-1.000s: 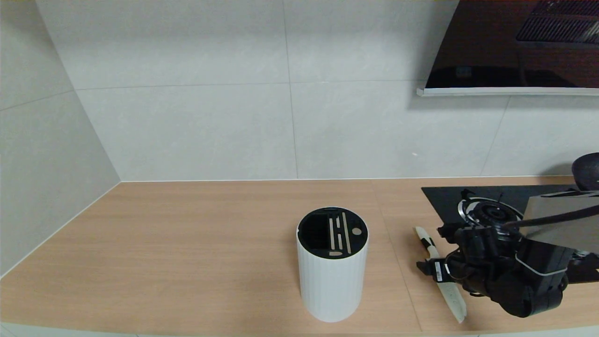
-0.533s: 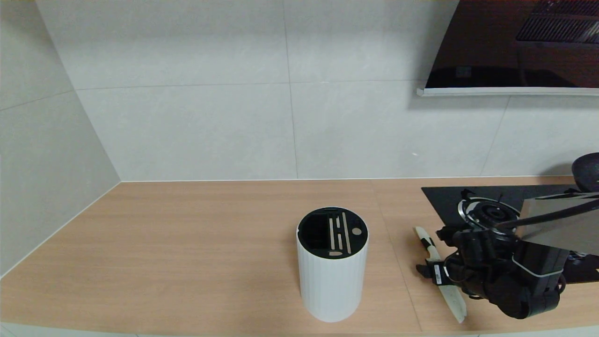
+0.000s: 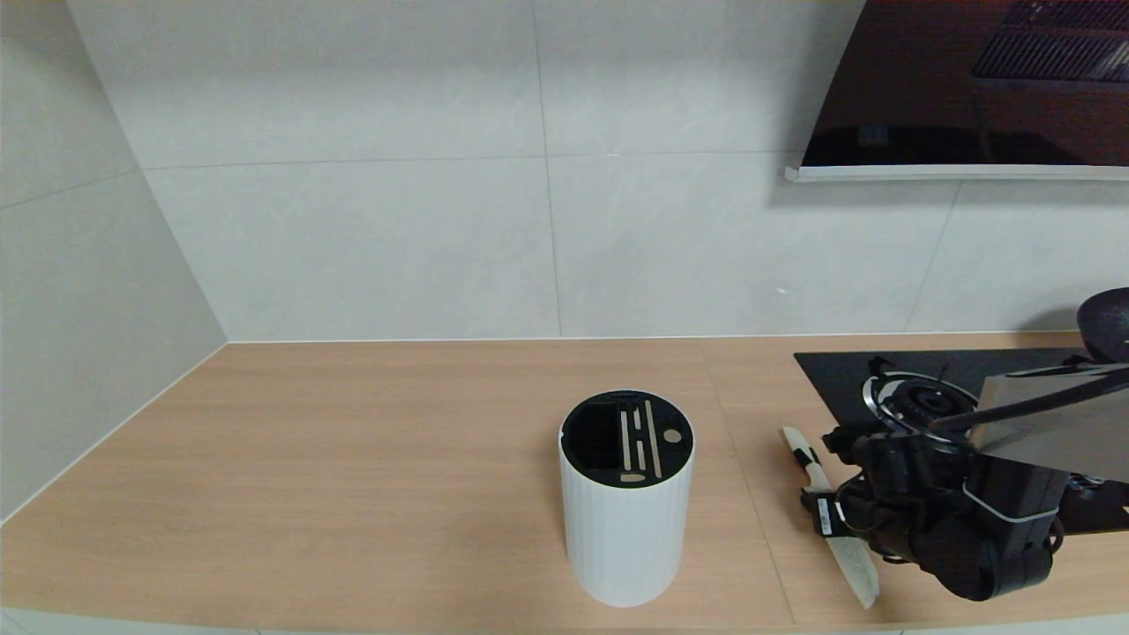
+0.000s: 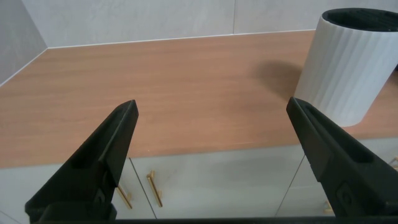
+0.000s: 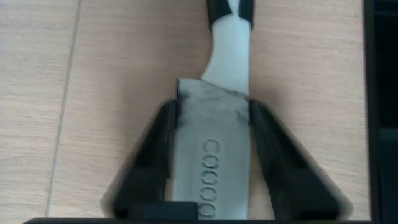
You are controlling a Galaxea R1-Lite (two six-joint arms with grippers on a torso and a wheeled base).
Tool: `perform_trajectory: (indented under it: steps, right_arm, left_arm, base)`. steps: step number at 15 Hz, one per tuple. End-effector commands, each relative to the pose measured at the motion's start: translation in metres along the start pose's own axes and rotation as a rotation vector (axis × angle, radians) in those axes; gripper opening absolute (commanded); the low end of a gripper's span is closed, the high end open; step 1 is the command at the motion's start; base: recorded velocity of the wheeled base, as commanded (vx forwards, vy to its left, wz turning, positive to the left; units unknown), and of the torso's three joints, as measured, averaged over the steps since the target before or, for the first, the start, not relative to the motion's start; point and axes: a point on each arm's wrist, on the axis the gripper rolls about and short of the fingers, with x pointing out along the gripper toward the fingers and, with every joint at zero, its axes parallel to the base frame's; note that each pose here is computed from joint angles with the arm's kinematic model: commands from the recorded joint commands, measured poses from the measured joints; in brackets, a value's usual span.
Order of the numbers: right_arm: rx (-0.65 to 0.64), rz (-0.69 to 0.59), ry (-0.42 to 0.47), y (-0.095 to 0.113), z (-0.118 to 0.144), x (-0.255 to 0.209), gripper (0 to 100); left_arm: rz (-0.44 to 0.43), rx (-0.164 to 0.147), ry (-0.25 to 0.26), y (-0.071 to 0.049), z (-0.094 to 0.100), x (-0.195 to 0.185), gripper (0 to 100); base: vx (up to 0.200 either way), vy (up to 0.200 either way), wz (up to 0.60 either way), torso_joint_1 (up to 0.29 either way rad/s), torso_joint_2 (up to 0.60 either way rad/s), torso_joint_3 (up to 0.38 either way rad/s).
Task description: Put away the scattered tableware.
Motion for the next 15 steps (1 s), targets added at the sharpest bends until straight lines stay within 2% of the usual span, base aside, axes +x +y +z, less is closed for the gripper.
perform_trajectory:
  steps: [1, 5, 11, 13, 14, 15]
  right_arm:
    - [0.001, 0.000, 0.003, 0.000, 0.000, 0.000, 0]
    - [-0.003, 0.001, -0.012, 0.000, 0.004, -0.012, 0]
    - [0.021, 0.015, -0.221, -0.002, 0.057, -0.074, 0]
    - [0.016, 0.054, -0.329, 0.005, 0.074, -0.114, 0]
    - [0.010, 0.077, -0.369, 0.010, 0.079, -0.129, 0]
    - [0.006, 0.098, -0.404, 0.014, 0.082, -0.144, 0]
  left_arm:
    - [0.000, 0.000, 0.001, 0.000, 0.000, 0.000, 100]
    - [0.000, 0.000, 0.001, 0.000, 0.000, 0.000, 100]
    - [0.000, 0.000, 0.001, 0.000, 0.000, 0.000, 100]
    - [0.000, 0.002, 0.001, 0.000, 0.000, 0.000, 100]
    - [-0.001, 0.008, 0.000, 0.000, 0.000, 0.000, 100]
    - [-0.001, 0.033, 0.000, 0.000, 0.000, 0.000, 100]
  base:
    - [0.000, 0.000, 0.00, 0.000, 0.00, 0.000]
    - [0.000, 0.000, 0.00, 0.000, 0.00, 0.000]
    - [0.000, 0.000, 0.00, 0.000, 0.00, 0.000]
    - [0.000, 0.000, 0.00, 0.000, 0.00, 0.000]
    - [0.000, 0.000, 0.00, 0.000, 0.00, 0.000]
    - [0.000, 0.000, 0.00, 0.000, 0.00, 0.000]
